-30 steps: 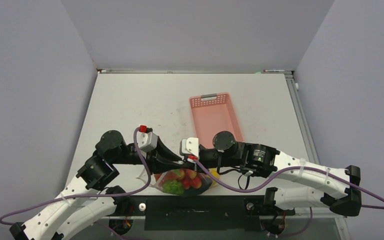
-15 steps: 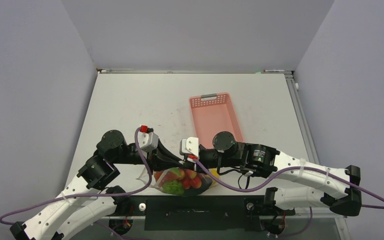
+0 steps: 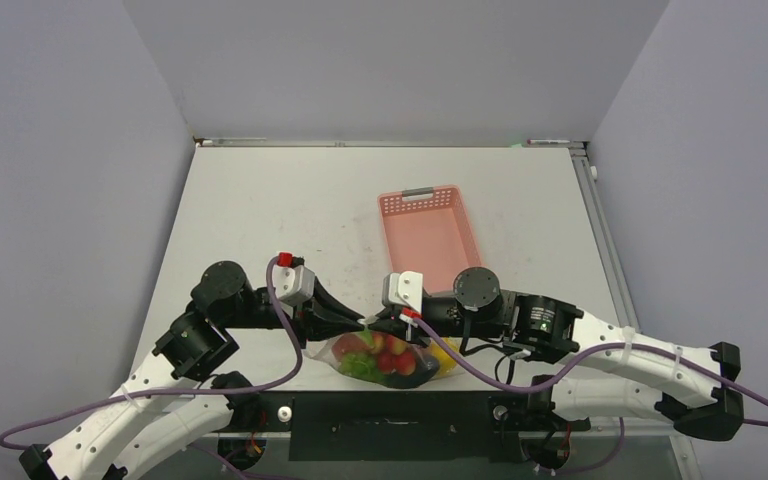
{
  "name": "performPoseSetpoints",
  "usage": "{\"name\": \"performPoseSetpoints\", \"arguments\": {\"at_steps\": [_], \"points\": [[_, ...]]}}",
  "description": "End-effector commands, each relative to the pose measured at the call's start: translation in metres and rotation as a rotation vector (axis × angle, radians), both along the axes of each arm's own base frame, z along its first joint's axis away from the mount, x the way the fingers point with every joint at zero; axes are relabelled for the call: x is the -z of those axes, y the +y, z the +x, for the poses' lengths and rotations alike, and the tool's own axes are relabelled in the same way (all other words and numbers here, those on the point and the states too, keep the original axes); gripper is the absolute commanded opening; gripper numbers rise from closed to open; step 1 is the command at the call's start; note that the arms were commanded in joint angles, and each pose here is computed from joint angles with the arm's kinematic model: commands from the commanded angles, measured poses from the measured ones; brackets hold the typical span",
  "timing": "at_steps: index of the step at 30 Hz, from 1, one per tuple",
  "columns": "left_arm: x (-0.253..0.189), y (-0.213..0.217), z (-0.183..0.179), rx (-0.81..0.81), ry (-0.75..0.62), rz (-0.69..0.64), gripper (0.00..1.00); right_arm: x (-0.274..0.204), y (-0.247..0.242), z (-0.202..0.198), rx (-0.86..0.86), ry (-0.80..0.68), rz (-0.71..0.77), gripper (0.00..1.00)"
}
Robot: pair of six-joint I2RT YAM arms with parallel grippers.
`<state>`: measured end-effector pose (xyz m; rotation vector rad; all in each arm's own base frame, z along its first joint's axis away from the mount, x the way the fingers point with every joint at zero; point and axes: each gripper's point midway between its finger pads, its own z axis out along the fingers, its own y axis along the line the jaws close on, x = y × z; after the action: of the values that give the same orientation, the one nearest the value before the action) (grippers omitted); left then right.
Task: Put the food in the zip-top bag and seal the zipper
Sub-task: Zip the zipper food storage bag at the center of the board.
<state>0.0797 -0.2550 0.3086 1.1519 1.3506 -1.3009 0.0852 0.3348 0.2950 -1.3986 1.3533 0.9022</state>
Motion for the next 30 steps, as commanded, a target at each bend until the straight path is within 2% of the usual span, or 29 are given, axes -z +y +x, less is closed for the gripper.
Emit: {"name": "performPoseSetpoints", "arguments": {"at_steps": [1, 19, 30], "points": [[0.007, 0.002, 0.0, -0.008, 0.005, 0.028, 0.0, -0.078, -0.003, 0.005, 0.031, -0.087, 0.268, 0.05], [0.016, 0.001, 0.006, -0.029, 0.016, 0.064, 0.0, -0.126, -0.047, 0.007, 0.121, -0.162, 0.404, 0.05], [0.024, 0.002, 0.008, -0.041, 0.027, 0.094, 0.0, -0.126, -0.07, 0.019, 0.224, -0.188, 0.402, 0.05]]}}
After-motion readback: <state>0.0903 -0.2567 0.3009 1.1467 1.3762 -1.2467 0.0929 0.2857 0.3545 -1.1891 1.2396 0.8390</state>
